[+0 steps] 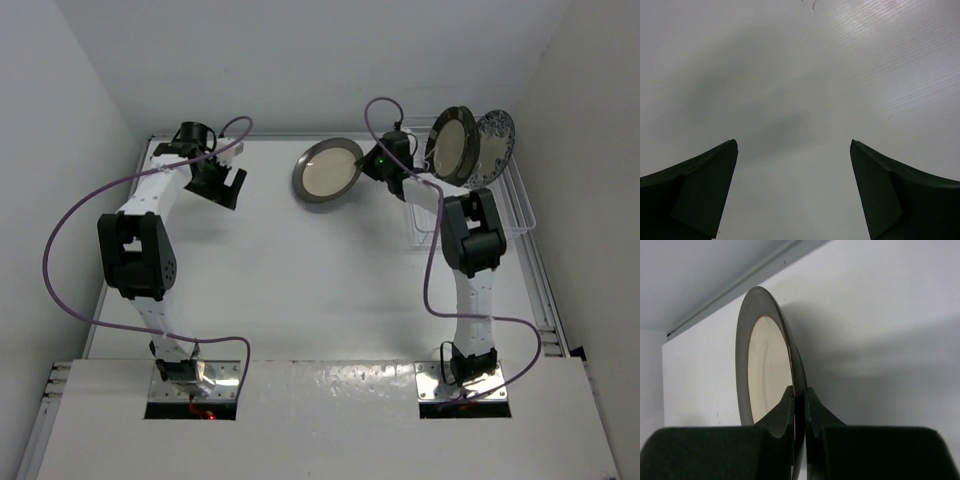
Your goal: Load the plates into the dish rack
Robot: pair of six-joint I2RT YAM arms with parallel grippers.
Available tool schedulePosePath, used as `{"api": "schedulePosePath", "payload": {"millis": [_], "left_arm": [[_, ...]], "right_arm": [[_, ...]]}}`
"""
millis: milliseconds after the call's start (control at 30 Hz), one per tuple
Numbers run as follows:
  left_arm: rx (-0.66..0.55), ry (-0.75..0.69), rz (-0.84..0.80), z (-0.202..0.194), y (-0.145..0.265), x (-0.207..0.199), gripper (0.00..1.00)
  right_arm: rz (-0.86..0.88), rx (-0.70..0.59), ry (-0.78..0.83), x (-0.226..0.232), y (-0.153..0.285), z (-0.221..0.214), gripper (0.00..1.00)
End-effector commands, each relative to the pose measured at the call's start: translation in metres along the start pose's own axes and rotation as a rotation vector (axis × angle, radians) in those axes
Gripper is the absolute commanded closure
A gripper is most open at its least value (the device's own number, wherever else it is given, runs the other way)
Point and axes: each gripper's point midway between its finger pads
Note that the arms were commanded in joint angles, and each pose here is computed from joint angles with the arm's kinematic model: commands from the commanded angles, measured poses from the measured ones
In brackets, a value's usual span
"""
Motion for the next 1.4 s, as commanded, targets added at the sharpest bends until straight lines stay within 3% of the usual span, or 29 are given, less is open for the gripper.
{"api": "schedulePosePath", "payload": {"millis": [0,300,433,567,667,900,1100,1367], "left_arm": [[-0.060,-0.012,0.016,0.018,0.012,0.006,0.00],[-0.064,-0.013,0.007,0.019,0.012,0.004,0.00],[-0.076,-0.015,0.002,0.021,0.016,0.003,0.00],[-0.084,-0.015,-0.017,0.022,0.015,0.000,0.00],[-0.089,-0.016,-0.029,0.023,0.015,-0.002,0.00],[-0.090,-0.015,-0.052,0.022,0.013,-0.007,0.00],[-0.089,-0.005,-0.052,0.022,0.013,-0.007,0.00],[-0.093,-0.006,-0.061,0.022,0.013,-0.009,0.00]], "right_arm": [[0.293,-0.298,0.102,0.104,0.073,0.127,1.00],[0.323,-0.537,0.277,0.136,0.168,0.225,1.00],[0.262,-0.710,0.449,0.148,0.230,0.283,1.00],[0.128,-0.909,0.523,0.133,0.319,0.353,1.00],[0.008,-1.001,0.555,0.107,0.363,0.386,1.00],[-0.173,-1.146,0.562,0.063,0.449,0.421,1.00],[-0.316,-1.164,0.636,0.031,0.470,0.430,1.00],[-0.405,-1.013,0.804,-0.019,0.415,0.411,1.00]]}}
Point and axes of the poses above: each gripper's point midway between its finger pads, its own y axis back along the fingers, its own x axis along the line the jaws close on, z = x × y, and after that the axes turned 1 degree about -y, right-handed
